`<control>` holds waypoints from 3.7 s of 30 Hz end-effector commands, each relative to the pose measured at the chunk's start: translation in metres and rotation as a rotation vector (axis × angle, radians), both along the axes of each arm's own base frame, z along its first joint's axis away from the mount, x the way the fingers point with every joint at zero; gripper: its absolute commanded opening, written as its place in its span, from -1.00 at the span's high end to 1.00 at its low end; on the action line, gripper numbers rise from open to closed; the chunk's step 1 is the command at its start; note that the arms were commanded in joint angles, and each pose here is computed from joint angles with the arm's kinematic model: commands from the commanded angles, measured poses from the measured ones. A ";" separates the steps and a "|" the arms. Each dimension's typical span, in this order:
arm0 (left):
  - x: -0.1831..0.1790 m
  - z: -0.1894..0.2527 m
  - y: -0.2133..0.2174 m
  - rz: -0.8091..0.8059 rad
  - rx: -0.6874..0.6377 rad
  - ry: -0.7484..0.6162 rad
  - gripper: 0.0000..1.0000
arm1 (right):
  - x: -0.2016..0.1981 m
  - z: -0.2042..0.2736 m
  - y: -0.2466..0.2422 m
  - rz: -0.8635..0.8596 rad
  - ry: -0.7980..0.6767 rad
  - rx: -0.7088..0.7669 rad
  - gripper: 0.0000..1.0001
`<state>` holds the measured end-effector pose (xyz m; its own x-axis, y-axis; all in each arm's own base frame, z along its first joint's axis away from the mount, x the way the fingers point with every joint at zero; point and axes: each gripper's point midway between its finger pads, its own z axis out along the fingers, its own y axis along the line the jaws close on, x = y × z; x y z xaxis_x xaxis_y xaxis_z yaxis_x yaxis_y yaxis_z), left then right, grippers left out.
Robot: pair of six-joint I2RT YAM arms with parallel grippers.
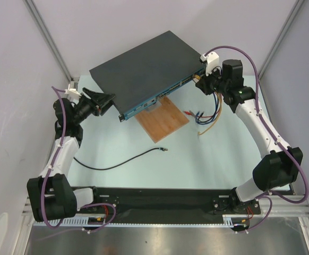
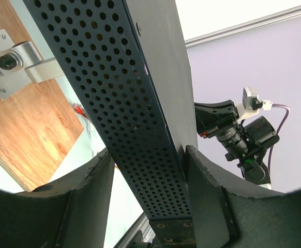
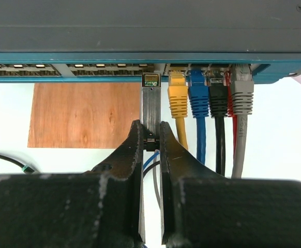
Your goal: Insert the plug into the switch port
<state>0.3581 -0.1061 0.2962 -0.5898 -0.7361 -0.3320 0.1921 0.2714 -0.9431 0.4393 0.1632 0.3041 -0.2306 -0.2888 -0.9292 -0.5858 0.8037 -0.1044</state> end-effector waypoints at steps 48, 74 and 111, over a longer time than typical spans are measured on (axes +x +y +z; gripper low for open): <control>0.004 -0.002 -0.009 -0.045 0.028 -0.038 0.99 | -0.008 0.031 0.033 0.101 -0.105 0.060 1.00; 0.004 -0.006 -0.009 -0.049 0.040 -0.028 0.99 | -0.005 0.035 0.024 0.226 -0.089 0.006 1.00; 0.003 -0.008 -0.008 -0.040 0.047 -0.025 0.99 | -0.008 0.033 0.015 0.224 -0.005 0.002 1.00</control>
